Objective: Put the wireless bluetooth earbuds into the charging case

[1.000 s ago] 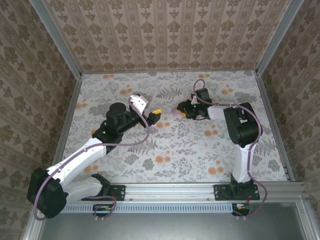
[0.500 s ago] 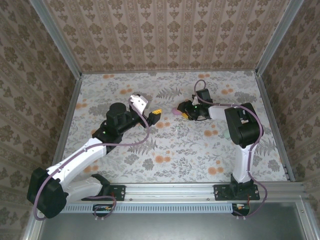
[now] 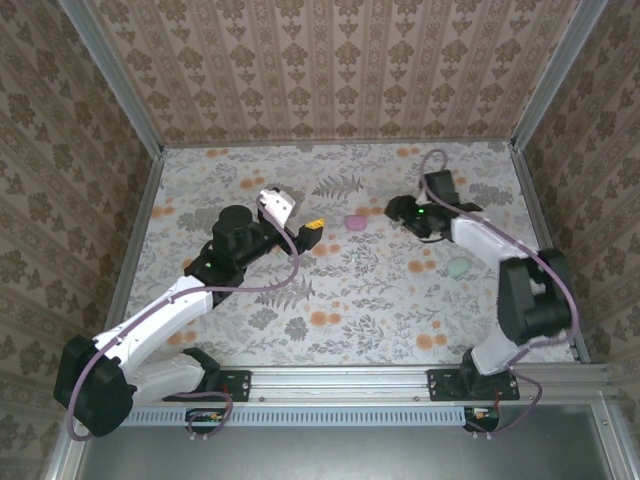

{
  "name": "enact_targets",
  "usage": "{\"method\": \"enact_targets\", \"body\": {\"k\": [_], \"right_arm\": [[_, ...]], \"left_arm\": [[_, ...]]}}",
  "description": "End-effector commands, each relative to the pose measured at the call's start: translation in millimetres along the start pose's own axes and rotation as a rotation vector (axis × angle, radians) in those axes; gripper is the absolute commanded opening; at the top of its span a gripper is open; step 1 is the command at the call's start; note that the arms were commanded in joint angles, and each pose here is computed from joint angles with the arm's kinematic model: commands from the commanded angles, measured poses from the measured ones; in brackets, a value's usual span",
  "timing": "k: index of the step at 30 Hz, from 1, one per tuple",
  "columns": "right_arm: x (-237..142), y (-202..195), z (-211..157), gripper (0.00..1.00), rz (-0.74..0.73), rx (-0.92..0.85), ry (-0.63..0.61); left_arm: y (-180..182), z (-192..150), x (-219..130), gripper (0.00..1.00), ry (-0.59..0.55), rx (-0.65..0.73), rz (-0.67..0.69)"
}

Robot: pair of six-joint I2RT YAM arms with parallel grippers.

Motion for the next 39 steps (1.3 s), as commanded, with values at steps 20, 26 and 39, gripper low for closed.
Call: {"method": "enact_targets", "body": {"k": [20,26,39], "right_arm": [[-34,-171,41,0.6,-0.4,0.159,0.082],[-22,-170,29,0.56,-0.342,0.175,0.165],[-32,-165,-12,0.55,-0.275,0.24,0.231]], "left_arm": [[0,12,2,0.86,-0.039,0.0,-0.003],[1,14,5,0.86,-0.042,0.002,-0.002],[1,12,10,0.86,-0.029,0.004,-0.009]]}}
Point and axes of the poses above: each hand's point on the last joint's axis, 136 mm out from that joint toward the fingers, its own x axis out along the fingers, its own y axis along the line the jaws close on, z = x × y, the point moved 4 cm from there along -x, back along the fingers, and after that the axes turned 8 degrees about x, right-handed, at the moved point
